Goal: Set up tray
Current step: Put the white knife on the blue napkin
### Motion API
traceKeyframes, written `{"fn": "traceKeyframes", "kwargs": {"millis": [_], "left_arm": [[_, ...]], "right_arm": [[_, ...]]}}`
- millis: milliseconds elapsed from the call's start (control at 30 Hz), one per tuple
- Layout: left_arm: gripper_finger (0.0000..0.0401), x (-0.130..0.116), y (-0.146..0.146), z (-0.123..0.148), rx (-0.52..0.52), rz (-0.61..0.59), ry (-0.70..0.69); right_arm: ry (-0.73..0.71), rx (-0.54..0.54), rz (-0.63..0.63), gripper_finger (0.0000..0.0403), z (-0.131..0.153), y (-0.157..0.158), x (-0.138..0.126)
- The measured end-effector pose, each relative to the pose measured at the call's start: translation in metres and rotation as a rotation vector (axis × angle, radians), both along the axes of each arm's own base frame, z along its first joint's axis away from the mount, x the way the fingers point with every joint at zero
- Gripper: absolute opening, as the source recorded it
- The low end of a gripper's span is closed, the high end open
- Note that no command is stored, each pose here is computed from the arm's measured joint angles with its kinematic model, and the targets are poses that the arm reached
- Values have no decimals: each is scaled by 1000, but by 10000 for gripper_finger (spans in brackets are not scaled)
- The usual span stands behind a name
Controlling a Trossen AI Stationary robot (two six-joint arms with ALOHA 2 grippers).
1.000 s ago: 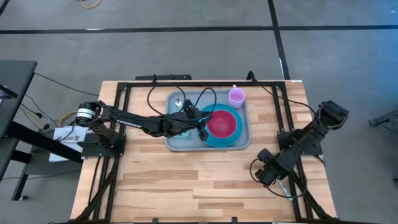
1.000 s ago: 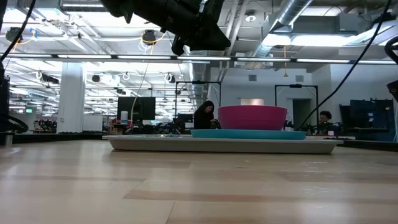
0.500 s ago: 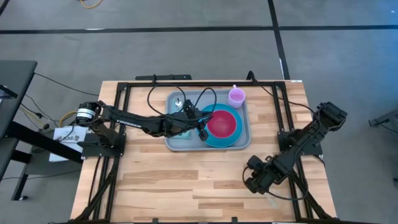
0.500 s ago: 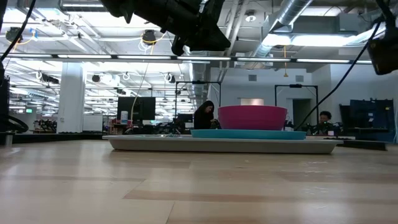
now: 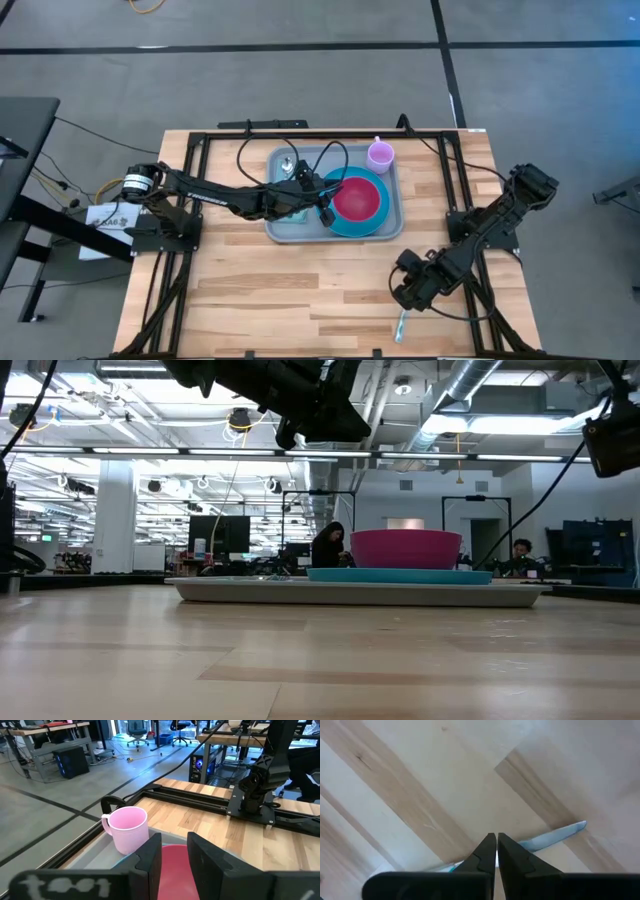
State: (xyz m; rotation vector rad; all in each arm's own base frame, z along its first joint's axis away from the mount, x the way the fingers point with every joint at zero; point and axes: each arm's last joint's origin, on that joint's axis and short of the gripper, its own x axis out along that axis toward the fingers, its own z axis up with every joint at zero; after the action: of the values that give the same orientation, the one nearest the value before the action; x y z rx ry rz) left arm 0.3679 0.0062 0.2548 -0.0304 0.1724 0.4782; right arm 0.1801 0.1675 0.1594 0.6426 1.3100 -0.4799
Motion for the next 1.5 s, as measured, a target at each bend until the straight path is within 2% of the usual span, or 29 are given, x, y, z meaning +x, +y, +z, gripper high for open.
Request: {"fn": "traceKeyframes", "kwargs": {"millis": [133,233,367,500,733,900,1100,1300,1500], "left_arm": [[83,0,0,0,0,0,1],[83,0,0,0,0,0,4],[83,0,0,-1,0,0,7],[83,0,0,-1,0,0,7],[83,0,0,-1,0,-2,9],[83,0,-1,-1,-6,-18,9],[83,0,-1,-1,-7,-18,8],[83,0,-1,-1,-8,-18,8],[83,0,-1,-1,-8,-19,9]], "right_arm": [[33,41,9,37,0,1,-1],[56,112,17,59,1,5,0],[49,219,-60,83,3,11,4],[24,270,-115,102,4,17,6],[91,253,-209,131,-11,25,3],[121,248,-327,153,-24,25,9],[119,258,-356,166,-25,23,13],[125,235,-377,160,-27,22,13],[127,204,-378,136,-35,23,14]]}}
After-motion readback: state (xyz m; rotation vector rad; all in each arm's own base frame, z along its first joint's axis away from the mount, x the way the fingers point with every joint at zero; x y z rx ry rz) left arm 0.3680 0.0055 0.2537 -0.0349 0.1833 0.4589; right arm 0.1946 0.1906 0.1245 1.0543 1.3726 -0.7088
